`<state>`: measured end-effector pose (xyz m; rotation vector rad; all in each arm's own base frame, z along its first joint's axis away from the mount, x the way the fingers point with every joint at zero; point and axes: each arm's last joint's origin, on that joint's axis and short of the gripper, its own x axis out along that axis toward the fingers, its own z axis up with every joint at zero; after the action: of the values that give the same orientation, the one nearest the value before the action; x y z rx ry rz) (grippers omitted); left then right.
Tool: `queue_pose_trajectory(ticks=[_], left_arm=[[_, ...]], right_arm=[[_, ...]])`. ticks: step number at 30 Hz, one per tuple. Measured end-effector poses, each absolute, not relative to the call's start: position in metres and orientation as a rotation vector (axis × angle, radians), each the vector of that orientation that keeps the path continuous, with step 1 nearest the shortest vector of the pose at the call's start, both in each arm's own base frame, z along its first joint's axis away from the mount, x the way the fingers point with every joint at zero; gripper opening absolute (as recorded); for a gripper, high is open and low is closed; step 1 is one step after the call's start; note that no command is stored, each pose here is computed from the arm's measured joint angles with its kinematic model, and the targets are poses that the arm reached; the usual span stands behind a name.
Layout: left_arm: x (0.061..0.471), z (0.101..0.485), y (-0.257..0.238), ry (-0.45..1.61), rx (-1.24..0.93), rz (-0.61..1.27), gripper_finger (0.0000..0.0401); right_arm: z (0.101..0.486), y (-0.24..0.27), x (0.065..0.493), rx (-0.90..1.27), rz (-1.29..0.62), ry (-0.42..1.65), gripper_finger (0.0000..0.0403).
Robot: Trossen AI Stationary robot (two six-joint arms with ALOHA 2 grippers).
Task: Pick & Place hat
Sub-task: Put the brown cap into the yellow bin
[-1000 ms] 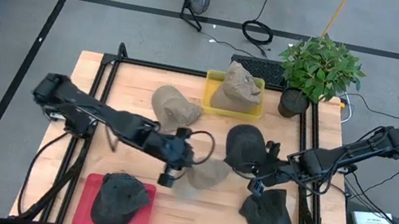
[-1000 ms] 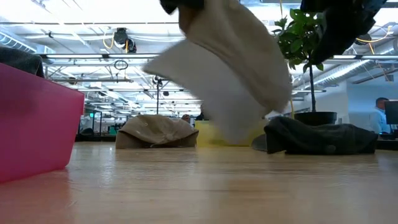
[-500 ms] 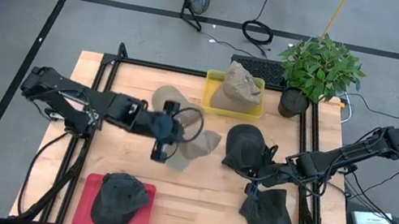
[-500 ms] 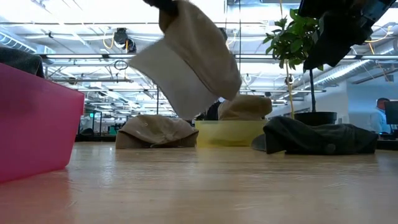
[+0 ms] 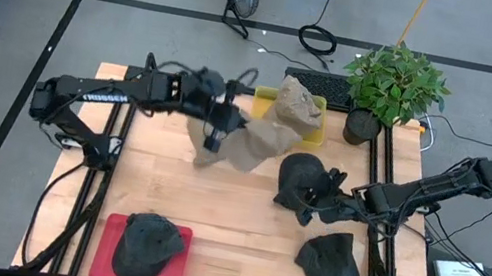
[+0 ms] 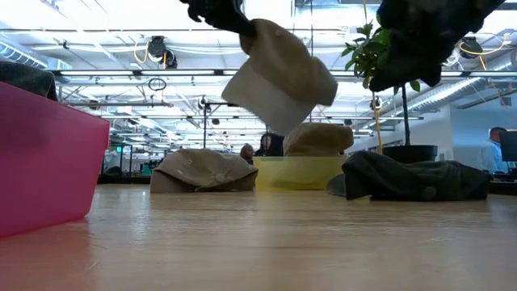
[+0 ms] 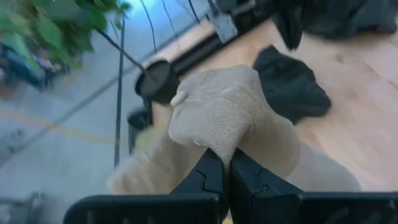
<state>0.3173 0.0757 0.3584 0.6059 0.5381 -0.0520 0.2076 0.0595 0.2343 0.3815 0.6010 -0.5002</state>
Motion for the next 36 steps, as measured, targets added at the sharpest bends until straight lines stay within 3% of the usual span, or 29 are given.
queue_pose_trajectory(ticks=[7, 18, 23, 31, 36], left_arm=[[0.321, 0.359, 0.118, 0.394, 0.636, -0.089, 0.0004], [0.344, 0.324, 0.166, 0.341, 0.668, -0.110, 0.0004], [0.352, 0.340, 0.183, 0.278, 0.695, -0.060, 0.0004], [0.374, 0.299, 0.208, 0.393, 0.640, -0.074, 0.0004], [0.380, 0.288, 0.217, 0.455, 0.731, 0.014, 0.0009]], right_arm=[[0.236, 0.042, 0.213, 0.475, -0.618, 0.533, 0.0000], [0.240, 0.032, 0.219, 0.565, -0.660, 0.448, 0.0000], [0.240, 0.030, 0.220, 0.601, -0.679, 0.435, 0.0000], [0.242, 0.027, 0.226, 0.618, -0.675, 0.384, 0.0000], [0.240, 0.028, 0.236, 0.598, -0.658, 0.365, 0.0000]])
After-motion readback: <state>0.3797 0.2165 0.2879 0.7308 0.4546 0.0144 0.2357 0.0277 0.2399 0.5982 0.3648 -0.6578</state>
